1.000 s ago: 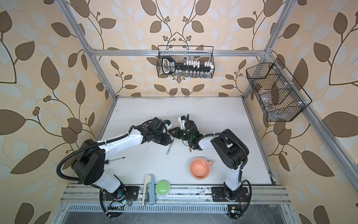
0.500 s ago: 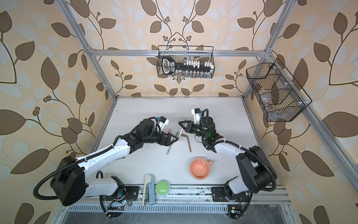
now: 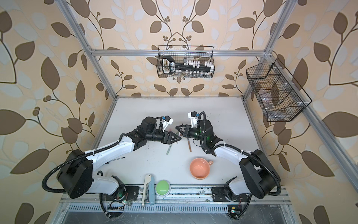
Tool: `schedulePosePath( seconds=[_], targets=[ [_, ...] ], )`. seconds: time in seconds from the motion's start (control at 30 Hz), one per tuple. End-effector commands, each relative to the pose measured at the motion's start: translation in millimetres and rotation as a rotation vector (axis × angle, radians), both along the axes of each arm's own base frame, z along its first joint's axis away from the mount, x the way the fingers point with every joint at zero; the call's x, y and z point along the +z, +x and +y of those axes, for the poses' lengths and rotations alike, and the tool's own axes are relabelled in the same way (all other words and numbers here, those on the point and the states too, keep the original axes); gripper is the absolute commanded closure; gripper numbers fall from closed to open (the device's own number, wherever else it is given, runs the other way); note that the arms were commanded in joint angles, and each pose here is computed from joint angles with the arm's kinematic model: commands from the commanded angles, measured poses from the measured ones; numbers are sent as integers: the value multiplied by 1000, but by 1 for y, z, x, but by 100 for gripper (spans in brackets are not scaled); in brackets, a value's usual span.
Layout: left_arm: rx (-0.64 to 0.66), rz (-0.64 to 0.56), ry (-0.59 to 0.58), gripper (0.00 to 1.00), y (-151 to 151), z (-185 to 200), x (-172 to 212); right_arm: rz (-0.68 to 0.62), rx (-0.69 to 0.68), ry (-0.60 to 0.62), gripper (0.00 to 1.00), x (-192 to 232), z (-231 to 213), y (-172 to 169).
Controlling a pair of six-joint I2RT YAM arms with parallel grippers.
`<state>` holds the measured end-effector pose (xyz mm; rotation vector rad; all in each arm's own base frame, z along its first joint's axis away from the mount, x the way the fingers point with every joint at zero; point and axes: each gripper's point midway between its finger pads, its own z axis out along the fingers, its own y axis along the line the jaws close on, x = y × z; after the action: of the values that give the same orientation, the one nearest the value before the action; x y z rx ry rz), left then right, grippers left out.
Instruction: Insert the pens into the pen caps
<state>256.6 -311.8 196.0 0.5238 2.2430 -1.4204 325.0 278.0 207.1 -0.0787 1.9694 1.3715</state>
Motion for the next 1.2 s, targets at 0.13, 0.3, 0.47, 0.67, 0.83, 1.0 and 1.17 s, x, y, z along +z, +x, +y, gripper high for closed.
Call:
schedulePosePath(
  seconds=[0.13,0.3,0.47,0.67,0.83,1.0,1.17],
  targets=[
    [-38,-48,-34,37,-2,-2,22,-39,-19,94,100,21,1,4],
    [-41,-48,-16,36,-3,0,18,-42,7,89,100,22,8,1],
    [-48,-58,-24,46,-3,-1,23,-37,13,90,100,20,12,1],
    [-57,-59,-30,50,-5,-2,26,-40,19,108,100,22,18,3],
    [-57,-46,-14,50,-5,-1,23,-42,17,120,100,21,19,5],
    [-62,-38,-7,52,-5,-2,20,-50,17,128,100,24,20,5],
    [-66,-42,1,68,-6,-2,19,-52,20,127,100,26,22,6]
  ],
)
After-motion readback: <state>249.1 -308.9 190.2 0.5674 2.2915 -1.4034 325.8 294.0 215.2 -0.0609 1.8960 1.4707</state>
